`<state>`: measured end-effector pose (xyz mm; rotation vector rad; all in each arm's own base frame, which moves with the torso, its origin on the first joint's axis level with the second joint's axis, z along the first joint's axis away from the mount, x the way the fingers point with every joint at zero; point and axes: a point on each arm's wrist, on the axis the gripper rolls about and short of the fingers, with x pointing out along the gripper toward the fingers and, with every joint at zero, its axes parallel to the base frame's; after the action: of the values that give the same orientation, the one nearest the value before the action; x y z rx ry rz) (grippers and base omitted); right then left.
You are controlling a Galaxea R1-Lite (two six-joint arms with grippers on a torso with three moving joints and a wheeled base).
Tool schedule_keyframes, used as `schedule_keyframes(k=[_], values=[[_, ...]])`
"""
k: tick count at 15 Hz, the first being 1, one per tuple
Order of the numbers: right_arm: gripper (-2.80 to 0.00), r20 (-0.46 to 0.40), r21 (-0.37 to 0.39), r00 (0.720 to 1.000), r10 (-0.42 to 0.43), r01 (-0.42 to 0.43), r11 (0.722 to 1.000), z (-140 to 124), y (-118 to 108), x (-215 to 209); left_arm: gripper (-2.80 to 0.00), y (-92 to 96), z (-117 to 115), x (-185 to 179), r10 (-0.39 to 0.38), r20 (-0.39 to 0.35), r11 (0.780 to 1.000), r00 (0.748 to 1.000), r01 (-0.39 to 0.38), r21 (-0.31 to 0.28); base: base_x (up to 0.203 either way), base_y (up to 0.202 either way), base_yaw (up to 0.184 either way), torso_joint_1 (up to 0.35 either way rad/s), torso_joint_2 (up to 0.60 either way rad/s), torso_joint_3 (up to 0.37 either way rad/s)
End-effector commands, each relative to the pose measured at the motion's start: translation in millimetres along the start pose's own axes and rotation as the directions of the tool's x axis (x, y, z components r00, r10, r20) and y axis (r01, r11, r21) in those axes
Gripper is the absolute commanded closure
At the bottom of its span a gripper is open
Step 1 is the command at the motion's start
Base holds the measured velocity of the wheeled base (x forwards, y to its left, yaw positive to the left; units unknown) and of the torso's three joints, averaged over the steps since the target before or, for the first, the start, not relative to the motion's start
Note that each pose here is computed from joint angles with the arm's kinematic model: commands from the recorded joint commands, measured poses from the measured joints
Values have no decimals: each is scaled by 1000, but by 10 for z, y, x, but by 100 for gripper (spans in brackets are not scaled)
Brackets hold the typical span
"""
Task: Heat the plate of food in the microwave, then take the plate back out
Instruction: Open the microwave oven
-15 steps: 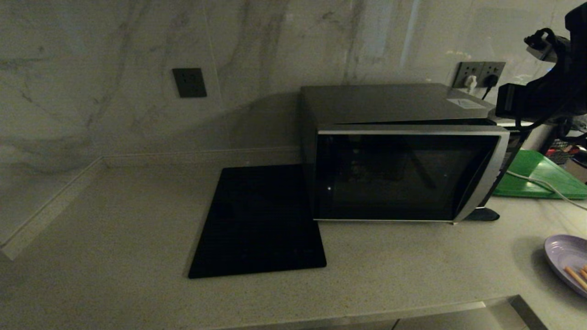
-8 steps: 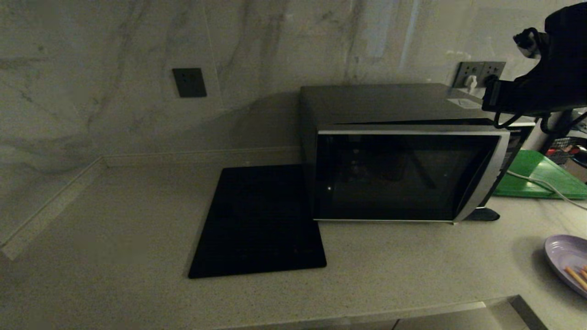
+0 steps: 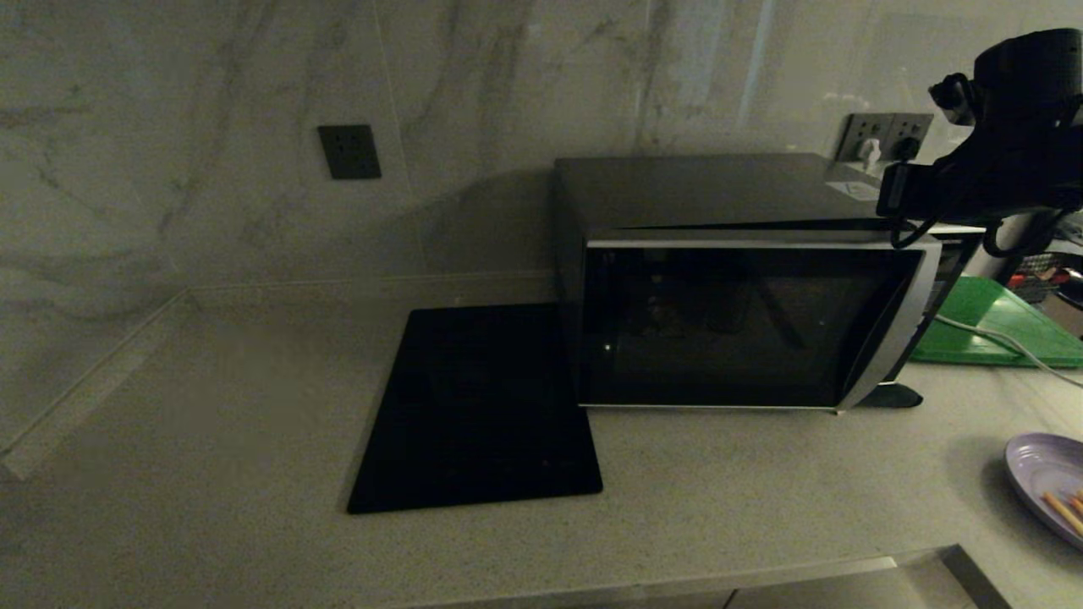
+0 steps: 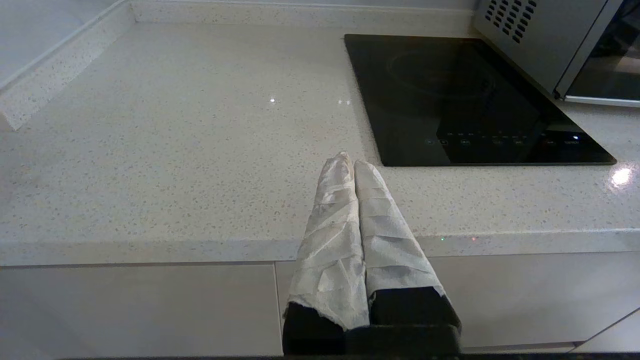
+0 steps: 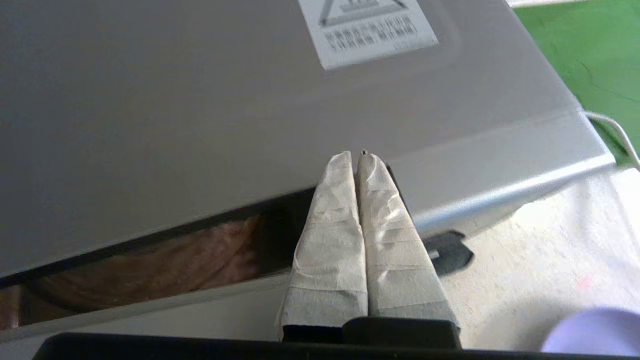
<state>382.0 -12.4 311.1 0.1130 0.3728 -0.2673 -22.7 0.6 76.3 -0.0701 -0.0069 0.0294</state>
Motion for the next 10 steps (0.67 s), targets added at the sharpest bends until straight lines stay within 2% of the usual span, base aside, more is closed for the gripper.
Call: schedule_keyframes(k=[1,10], values=[[0,-8,-1,1000,-6,6,1000,-5,-10,-29,0,0,0,0,0,0,1000,1000,0,-1,0,0,0,0,0,0],[0,-100,-23,995,-20,18,1000,-75,-69,-266,0,0,0,0,1,0,1000,1000,-1,-1,0,0,0,0,0,0]])
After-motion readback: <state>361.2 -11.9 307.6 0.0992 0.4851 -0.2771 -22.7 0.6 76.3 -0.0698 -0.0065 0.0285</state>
